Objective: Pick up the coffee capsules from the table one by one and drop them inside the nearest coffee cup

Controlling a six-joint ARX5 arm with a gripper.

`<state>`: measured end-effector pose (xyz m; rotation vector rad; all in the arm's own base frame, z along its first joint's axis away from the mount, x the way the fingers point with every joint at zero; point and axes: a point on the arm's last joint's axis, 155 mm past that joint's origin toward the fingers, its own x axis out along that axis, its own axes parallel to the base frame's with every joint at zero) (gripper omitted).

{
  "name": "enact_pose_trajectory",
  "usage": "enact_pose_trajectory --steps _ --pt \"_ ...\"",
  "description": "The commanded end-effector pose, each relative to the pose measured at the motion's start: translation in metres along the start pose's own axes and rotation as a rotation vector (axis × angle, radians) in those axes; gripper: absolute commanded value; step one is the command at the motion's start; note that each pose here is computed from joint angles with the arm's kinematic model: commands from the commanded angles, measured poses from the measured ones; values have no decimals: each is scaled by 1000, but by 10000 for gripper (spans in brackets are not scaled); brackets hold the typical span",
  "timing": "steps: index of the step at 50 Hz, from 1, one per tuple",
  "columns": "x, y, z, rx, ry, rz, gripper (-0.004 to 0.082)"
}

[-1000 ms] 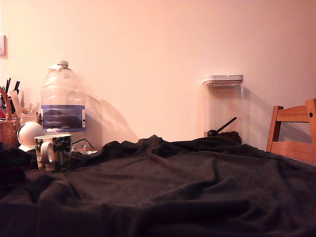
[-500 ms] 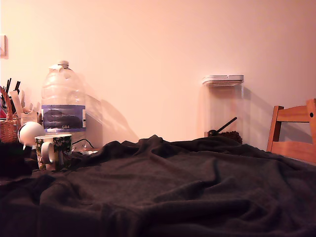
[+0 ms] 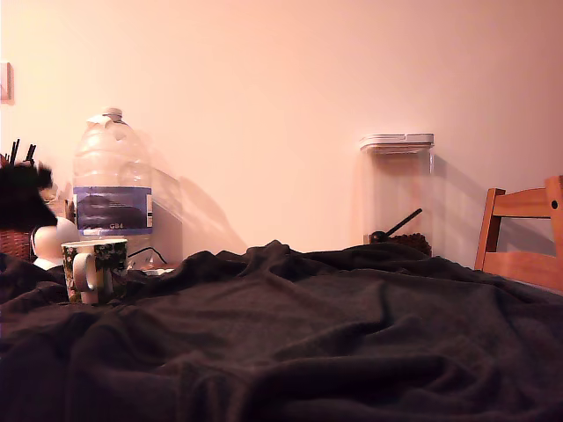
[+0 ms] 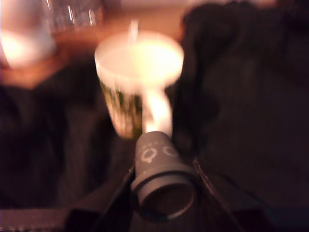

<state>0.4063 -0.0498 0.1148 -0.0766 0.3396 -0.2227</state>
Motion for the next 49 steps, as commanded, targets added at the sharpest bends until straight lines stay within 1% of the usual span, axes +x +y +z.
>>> enact_pose_trajectory --steps 1,4,10,19,25,32,49 --pt "1 -2 15 10 -21 -5 263" --pt "3 -2 18 7 -8 -4 263" --pt "7 -1 22 -3 44 -2 263" --pt "12 -1 40 -8 66 0 263" --pt "13 -1 44 -14 98 1 263" --pt "14 -1 52 -14 96 0 263" --pt "13 -1 48 -17 111 1 263"
